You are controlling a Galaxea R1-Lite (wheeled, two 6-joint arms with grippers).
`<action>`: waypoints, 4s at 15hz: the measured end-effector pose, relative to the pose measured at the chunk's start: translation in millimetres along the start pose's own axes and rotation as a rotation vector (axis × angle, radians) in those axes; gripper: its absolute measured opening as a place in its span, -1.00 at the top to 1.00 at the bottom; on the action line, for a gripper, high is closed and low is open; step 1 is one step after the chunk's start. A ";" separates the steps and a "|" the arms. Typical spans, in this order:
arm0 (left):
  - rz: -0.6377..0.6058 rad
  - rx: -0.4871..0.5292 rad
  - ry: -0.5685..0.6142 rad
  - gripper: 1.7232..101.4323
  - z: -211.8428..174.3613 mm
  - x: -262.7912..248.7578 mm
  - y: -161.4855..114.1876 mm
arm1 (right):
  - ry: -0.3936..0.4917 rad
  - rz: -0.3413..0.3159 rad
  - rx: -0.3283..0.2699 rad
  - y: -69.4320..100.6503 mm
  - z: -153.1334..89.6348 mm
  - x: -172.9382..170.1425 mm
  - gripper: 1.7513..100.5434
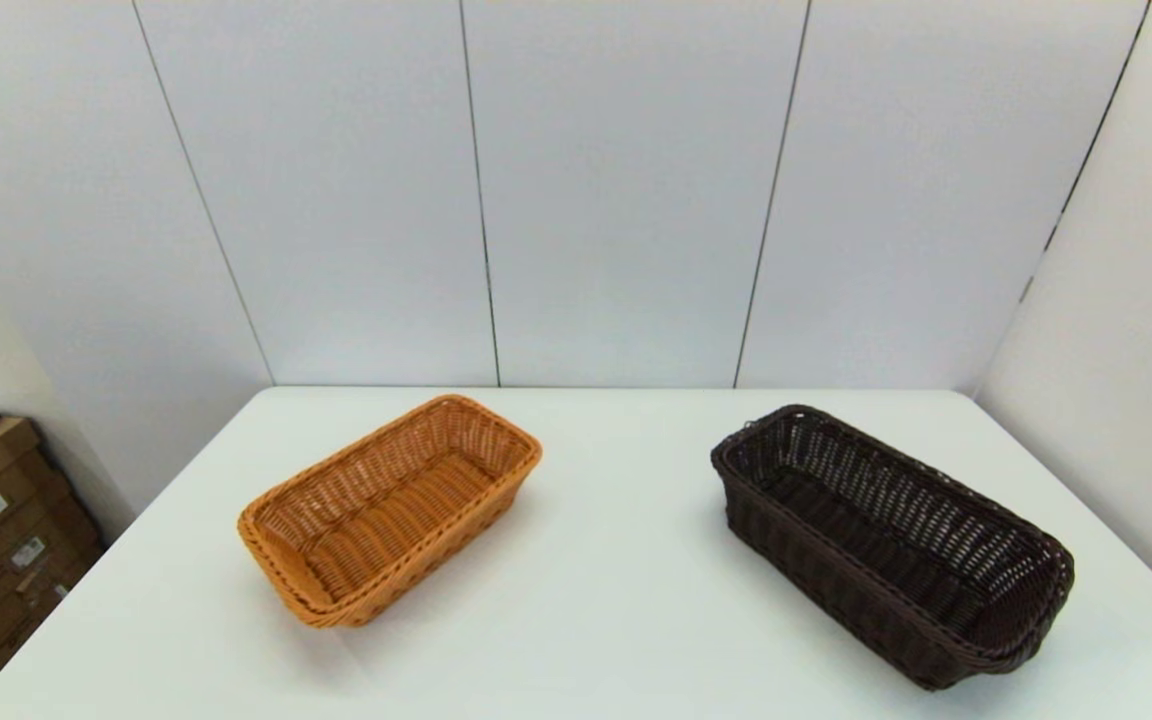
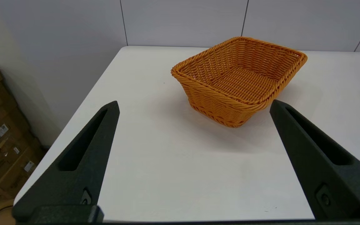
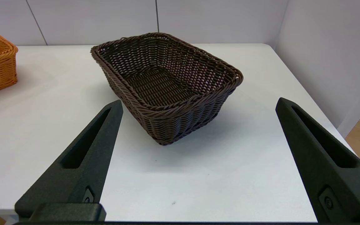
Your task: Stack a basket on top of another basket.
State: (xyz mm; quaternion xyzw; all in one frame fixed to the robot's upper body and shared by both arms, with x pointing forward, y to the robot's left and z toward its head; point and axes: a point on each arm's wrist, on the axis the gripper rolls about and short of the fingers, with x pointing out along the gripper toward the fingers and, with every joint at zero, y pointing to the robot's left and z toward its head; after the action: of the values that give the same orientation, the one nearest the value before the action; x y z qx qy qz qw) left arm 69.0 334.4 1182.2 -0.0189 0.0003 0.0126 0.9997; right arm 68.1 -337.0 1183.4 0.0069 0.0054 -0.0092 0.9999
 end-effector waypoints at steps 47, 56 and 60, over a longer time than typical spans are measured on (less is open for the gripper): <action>0.492 -0.799 1.555 -0.93 68.5 314.2 -16.8 | 0.000 0.000 0.000 0.0 0.0 0.0 -0.93; 0.535 -0.784 1.629 -0.93 -1.5 355.8 -16.4 | 0.000 0.001 0.000 0.0 0.0 0.0 -0.93; 0.547 -0.767 1.647 -0.93 -11.8 361.4 -17.1 | 0.000 0.000 0.000 0.0 0.0 0.0 -0.93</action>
State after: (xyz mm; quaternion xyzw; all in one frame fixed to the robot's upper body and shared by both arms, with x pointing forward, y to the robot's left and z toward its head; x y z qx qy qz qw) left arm 430.7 325.9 1170.7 -0.3482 0.7056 0.2283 0.5734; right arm 68.1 -337.0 1183.4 0.0066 0.0054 -0.0090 0.9999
